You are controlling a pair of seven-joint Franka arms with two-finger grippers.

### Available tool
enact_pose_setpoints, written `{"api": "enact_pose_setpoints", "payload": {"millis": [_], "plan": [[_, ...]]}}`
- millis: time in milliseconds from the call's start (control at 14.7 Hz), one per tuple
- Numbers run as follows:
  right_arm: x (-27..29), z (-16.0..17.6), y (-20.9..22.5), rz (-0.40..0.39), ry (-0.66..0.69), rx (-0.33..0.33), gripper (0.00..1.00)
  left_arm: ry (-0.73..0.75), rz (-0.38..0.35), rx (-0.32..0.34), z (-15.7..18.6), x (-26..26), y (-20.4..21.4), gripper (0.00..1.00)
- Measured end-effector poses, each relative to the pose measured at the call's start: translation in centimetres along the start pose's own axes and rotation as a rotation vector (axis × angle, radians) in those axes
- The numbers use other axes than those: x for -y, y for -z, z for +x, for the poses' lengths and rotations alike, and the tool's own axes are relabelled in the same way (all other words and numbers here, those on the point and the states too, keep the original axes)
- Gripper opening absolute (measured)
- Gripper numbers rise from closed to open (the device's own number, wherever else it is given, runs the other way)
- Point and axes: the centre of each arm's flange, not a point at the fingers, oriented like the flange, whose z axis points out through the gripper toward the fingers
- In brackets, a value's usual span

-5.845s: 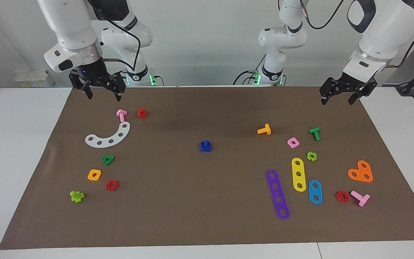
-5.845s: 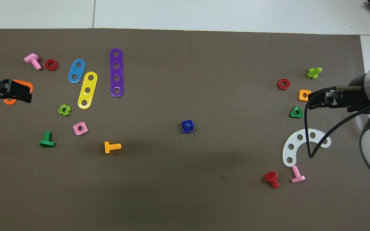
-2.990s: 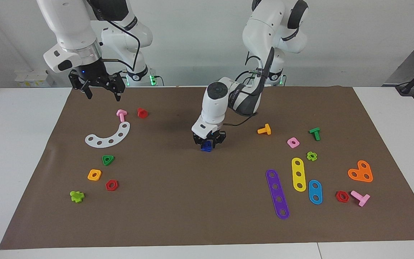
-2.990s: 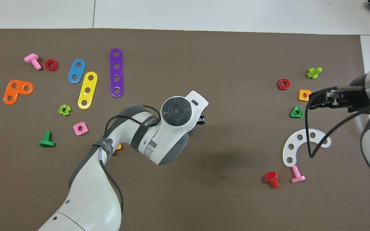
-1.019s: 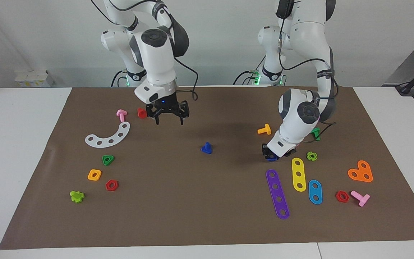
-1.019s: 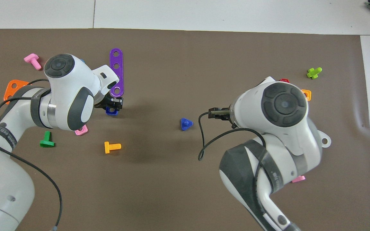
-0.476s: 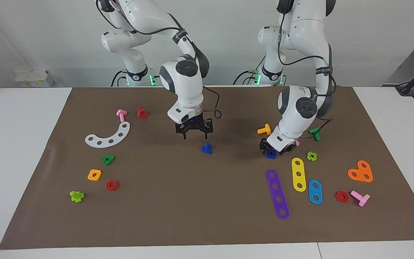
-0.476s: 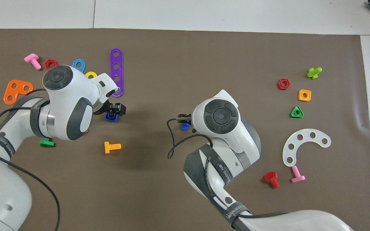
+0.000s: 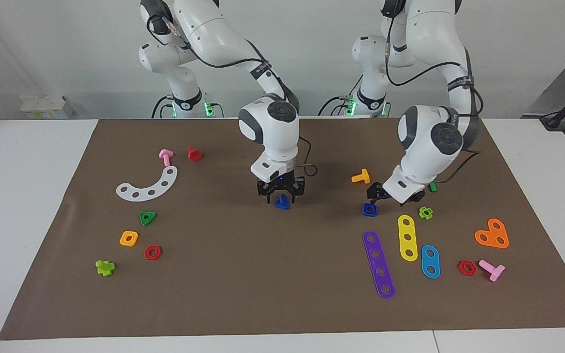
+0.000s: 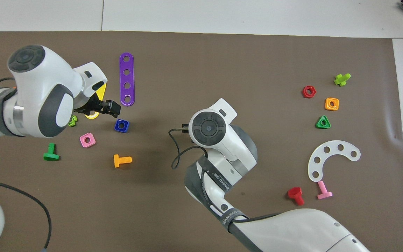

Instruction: Unscrew and place screws in storage area

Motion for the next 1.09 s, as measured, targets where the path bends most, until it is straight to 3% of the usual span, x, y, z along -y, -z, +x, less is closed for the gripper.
{"api": "enact_pose_setpoints", "payload": {"millis": [68, 204, 340, 680, 883, 1087], "plan": [[0.3, -0.2, -0.7, -0.004, 0.01, 0.0, 0.67, -0.012, -0.004, 0.003, -0.3, 2.4, 0.9, 1.0], [0.6, -0.5, -1.7, -0.007, 0.025, -0.005, 0.63, -0.026, -0.015, 0.009, -1.2, 7.4, 2.3, 1.0], [0.7, -0.5, -1.9, -0.008, 0.03, -0.008, 0.48, 0.0, -0.02, -0.01, -2.5, 11.7, 4.2, 1.0], [0.8, -0.6, -1.8, -0.009, 0.024, -0.009, 0.48, 0.048, -0.007, -0.058, -6.3, 13.6, 13.2, 1.0], [0.8, -0.7, -1.8, -0.012, 0.024, -0.005, 0.48, 0.013, 0.088, -0.031, -7.9, 12.0, 19.0, 1.0], [0.9, -0.8, -1.7, -0.014, 0.024, -0.004, 0.48, -0.023, 0.11, -0.005, -8.7, 8.7, 22.4, 1.0]]}}
